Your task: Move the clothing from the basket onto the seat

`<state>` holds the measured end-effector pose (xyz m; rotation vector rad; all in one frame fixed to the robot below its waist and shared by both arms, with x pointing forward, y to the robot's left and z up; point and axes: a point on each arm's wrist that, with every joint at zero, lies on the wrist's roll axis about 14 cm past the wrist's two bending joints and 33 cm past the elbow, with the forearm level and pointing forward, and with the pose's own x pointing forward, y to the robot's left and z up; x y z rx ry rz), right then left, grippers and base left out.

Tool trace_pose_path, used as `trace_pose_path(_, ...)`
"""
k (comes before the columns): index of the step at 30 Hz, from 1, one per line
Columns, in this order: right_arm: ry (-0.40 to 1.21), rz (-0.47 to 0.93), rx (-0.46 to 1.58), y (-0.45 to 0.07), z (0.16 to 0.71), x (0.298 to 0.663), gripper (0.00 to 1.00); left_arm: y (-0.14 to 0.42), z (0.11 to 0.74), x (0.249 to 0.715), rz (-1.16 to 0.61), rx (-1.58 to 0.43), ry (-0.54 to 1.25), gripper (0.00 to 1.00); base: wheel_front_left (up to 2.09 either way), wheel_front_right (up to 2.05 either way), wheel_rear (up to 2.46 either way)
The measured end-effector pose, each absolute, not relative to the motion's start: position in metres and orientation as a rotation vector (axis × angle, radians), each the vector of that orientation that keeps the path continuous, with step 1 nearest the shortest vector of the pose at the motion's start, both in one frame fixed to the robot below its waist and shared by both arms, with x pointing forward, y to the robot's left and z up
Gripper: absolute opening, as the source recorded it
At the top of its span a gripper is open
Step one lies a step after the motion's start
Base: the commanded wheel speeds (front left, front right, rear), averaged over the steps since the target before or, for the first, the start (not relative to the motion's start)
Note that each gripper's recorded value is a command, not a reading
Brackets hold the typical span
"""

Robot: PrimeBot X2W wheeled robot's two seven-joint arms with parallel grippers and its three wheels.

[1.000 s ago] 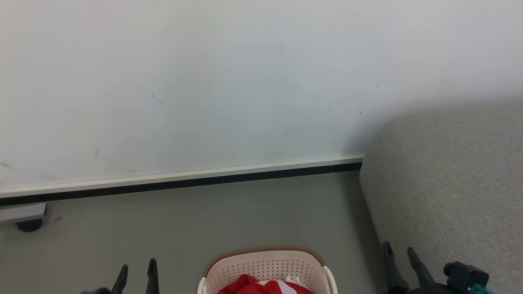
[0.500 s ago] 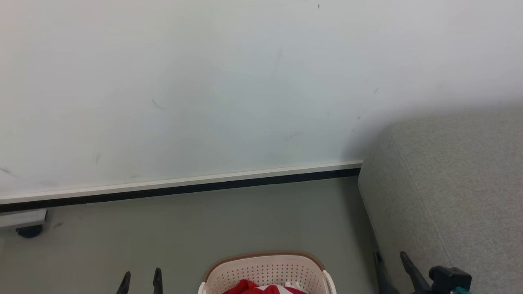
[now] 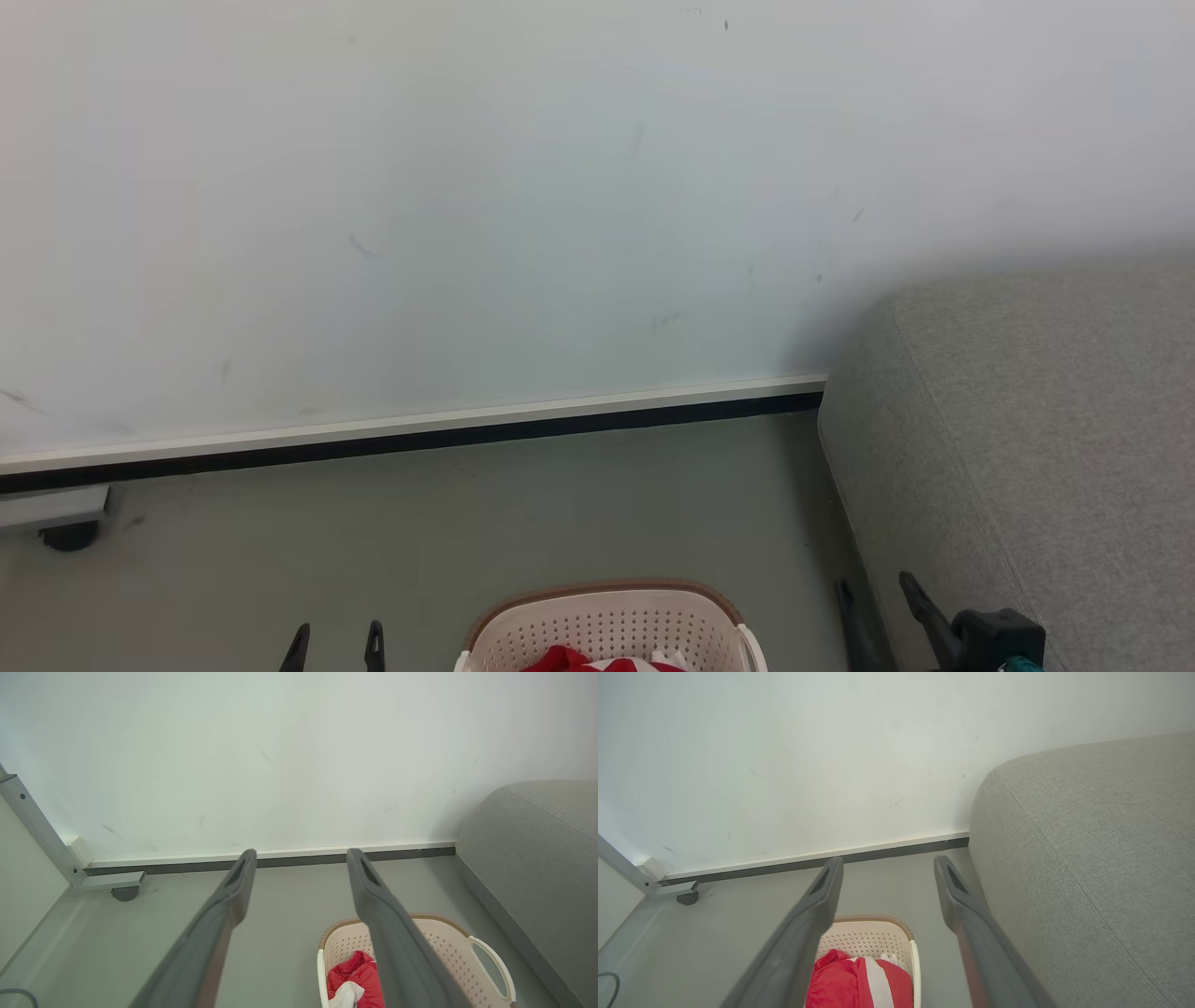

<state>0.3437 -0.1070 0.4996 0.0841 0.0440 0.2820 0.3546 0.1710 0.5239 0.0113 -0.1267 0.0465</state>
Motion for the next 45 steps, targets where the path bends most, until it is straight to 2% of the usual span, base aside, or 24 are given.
trace_pose_path(19,0.044,0.286,0.062,-0.106,0.497,0.342,1.0,0.157,0.511,0.359,0.021,0.022,-0.089,1.0,0.0,0.0,0.0)
trace_pose_path(22,0.032,0.279,0.062,-0.108,0.502,0.343,1.0,0.149,0.491,0.363,-0.006,0.007,-0.018,1.0,0.0,0.0,0.0)
trace_pose_path(27,0.036,0.252,0.063,-0.116,0.5,0.342,1.0,0.109,0.447,0.371,-0.159,0.008,0.168,1.0,0.0,0.0,0.0)
trace_pose_path(33,0.061,0.174,0.086,-0.14,0.488,0.348,1.0,0.067,0.41,0.405,-0.307,0.048,0.322,1.0,0.0,0.0,0.0)
trace_pose_path(34,0.081,0.146,0.097,-0.148,0.479,0.351,1.0,0.052,0.396,0.423,-0.351,0.069,0.374,1.0,0.0,0.0,0.0)
trace_pose_path(40,0.124,0.107,0.123,-0.159,0.458,0.363,1.0,0.027,0.357,0.467,-0.439,0.158,0.482,1.0,0.0,0.0,0.0)
trace_pose_path(45,0.167,0.063,0.155,-0.17,0.44,0.364,1.0,0.011,0.316,0.478,-0.517,0.228,0.579,1.0,0.0,0.0,0.0)
